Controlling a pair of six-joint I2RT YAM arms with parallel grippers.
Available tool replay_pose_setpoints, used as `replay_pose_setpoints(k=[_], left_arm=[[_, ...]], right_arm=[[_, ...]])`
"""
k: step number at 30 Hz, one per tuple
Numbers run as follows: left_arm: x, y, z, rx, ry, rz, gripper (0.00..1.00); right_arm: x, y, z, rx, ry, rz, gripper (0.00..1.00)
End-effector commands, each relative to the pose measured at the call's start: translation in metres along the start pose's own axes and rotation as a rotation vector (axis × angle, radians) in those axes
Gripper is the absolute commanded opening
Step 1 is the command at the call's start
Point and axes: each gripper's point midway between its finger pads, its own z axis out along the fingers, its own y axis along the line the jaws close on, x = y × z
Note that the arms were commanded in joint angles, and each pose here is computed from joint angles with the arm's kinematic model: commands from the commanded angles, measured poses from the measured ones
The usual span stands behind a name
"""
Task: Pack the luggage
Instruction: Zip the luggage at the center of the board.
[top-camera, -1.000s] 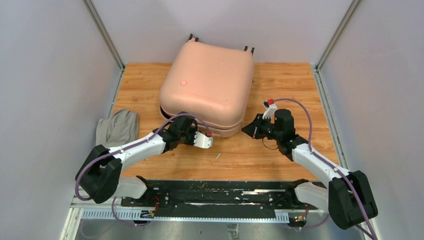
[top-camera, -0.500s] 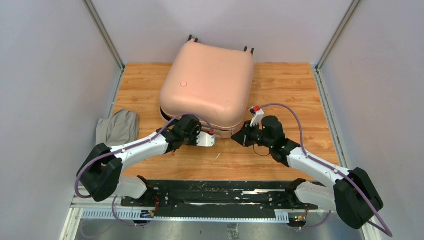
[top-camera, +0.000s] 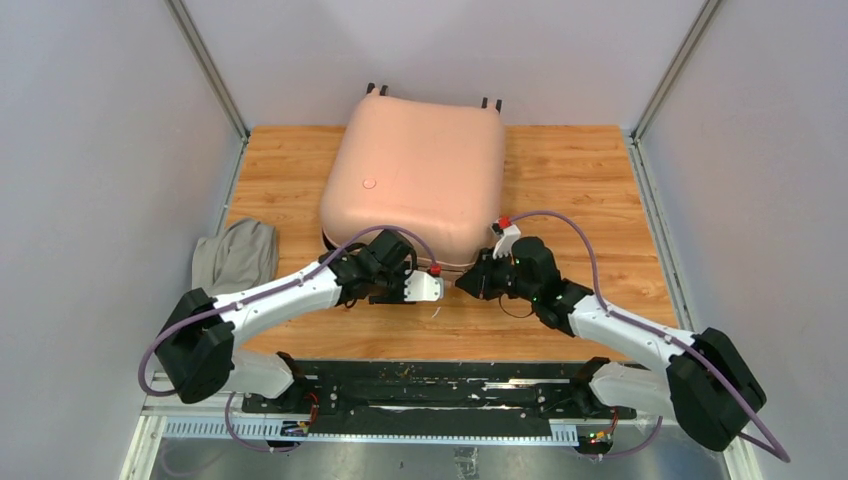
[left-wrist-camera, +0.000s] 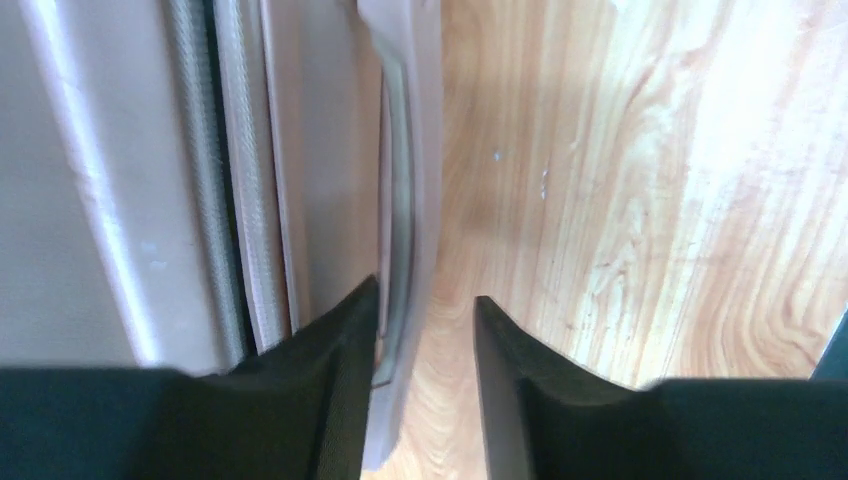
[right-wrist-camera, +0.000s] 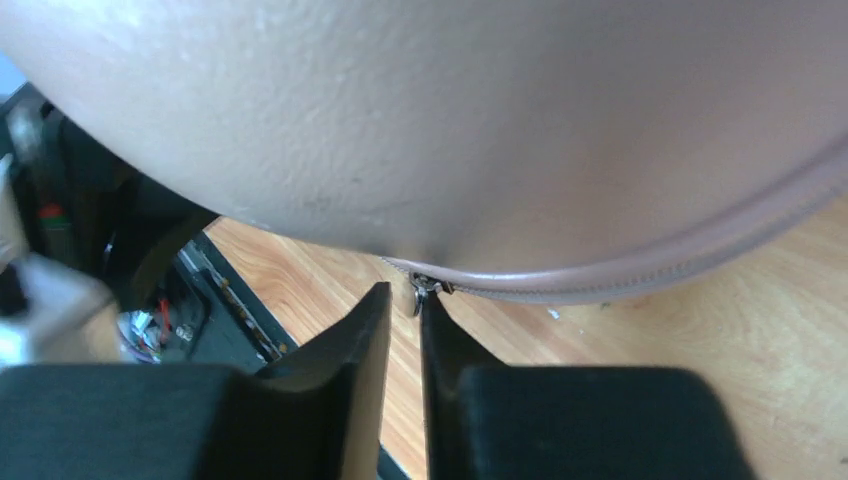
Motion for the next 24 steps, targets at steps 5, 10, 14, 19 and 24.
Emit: replay_pose_setpoints(k=[5, 10, 14, 19, 24], left_arm=[[-0.035, -0.005, -0.073, 0.0, -0.161, -0.03, 0.65], [-0.016, -0.006, -0.12, 0.041, -0.133, -0.121, 0.68], [0.021, 0.024, -0.14, 0.016, -0.084, -0.268, 0.67], [0.069, 0.089, -0.159, -0.098, -0.1, -0.563, 0.65], [0.128, 0.105, -0.15, -0.099, -0.111, -0.89, 0.59]], right_arm=[[-0.024, -0.026, -0.041, 0.183, -0.074, 0.121, 0.55], [-0.047, -0.037, -0.084, 0.272, -0.149, 0.159, 0.68], [-0.077, -0.052, -0.113, 0.359, -0.245, 0.225, 0.66], [-0.107, -0.101, -0.121, 0.531, -0.287, 0.408, 0.58], [-0.146, -0.15, -0.11, 0.686, -0.312, 0.465, 0.54]])
